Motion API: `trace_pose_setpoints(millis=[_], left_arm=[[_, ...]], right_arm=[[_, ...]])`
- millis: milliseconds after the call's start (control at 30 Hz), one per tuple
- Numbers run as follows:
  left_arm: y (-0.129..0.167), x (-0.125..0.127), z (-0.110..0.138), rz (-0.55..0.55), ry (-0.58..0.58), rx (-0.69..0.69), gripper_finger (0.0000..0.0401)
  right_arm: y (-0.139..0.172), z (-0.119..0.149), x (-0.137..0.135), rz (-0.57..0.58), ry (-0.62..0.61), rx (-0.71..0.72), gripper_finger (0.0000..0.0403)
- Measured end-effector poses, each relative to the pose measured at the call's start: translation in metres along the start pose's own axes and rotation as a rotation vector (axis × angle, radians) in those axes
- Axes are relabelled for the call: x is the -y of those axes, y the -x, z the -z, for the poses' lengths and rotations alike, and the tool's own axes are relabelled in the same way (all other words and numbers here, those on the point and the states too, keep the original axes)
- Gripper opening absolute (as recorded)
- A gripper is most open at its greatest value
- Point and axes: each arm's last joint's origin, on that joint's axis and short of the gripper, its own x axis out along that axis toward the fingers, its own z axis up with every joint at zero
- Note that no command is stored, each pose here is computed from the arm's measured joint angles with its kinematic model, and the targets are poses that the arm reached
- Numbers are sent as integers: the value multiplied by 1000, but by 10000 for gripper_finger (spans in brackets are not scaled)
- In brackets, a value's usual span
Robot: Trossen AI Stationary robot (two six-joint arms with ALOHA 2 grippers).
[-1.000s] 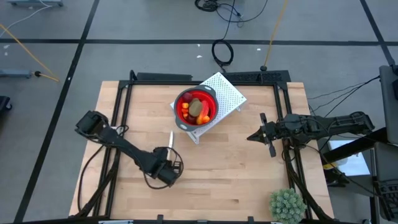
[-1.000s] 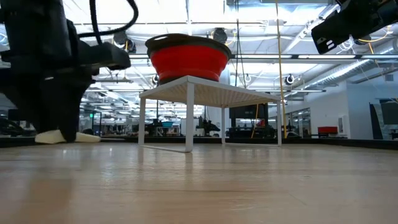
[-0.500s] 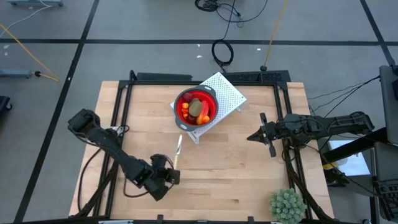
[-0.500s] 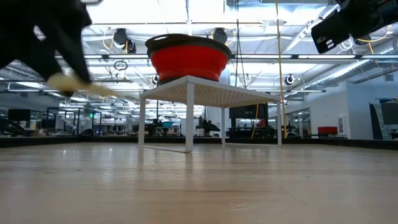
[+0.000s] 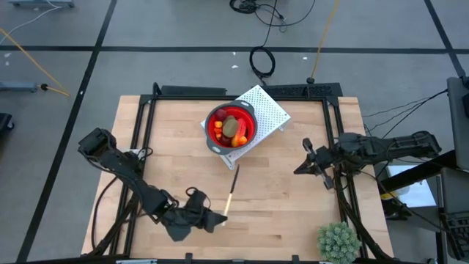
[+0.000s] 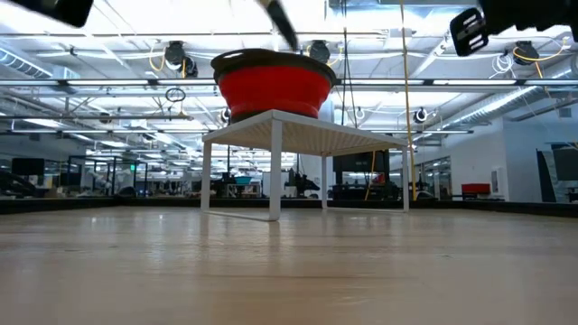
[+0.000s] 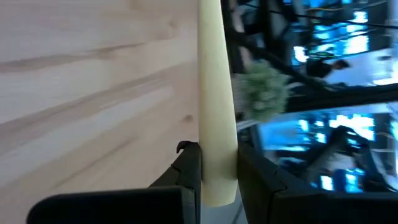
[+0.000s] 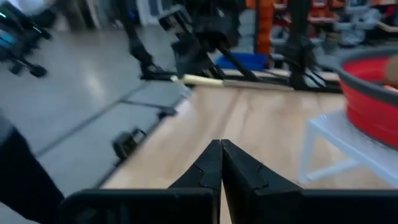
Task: Pick & Place Fruit
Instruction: Put the yellow table knife on the shelf
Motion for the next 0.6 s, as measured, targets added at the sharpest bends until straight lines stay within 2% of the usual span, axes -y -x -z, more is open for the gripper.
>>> trace_pose_setpoints(millis=[167, 300, 467, 600], left_arm=[[-5, 12, -8, 91, -24, 20, 60], [-10, 25, -20, 115, -75, 70, 60], [-15, 52, -40, 154, -188, 134, 61], [-17, 71, -58, 177, -270, 193, 61]], right_arm=[[-6, -8, -3, -54, -66, 72, 0], [-16, -12, -6, -99, -111, 108, 0], [-35, -17, -10, -155, -90, 175, 11], [-51, -21, -11, -168, -70, 260, 37]])
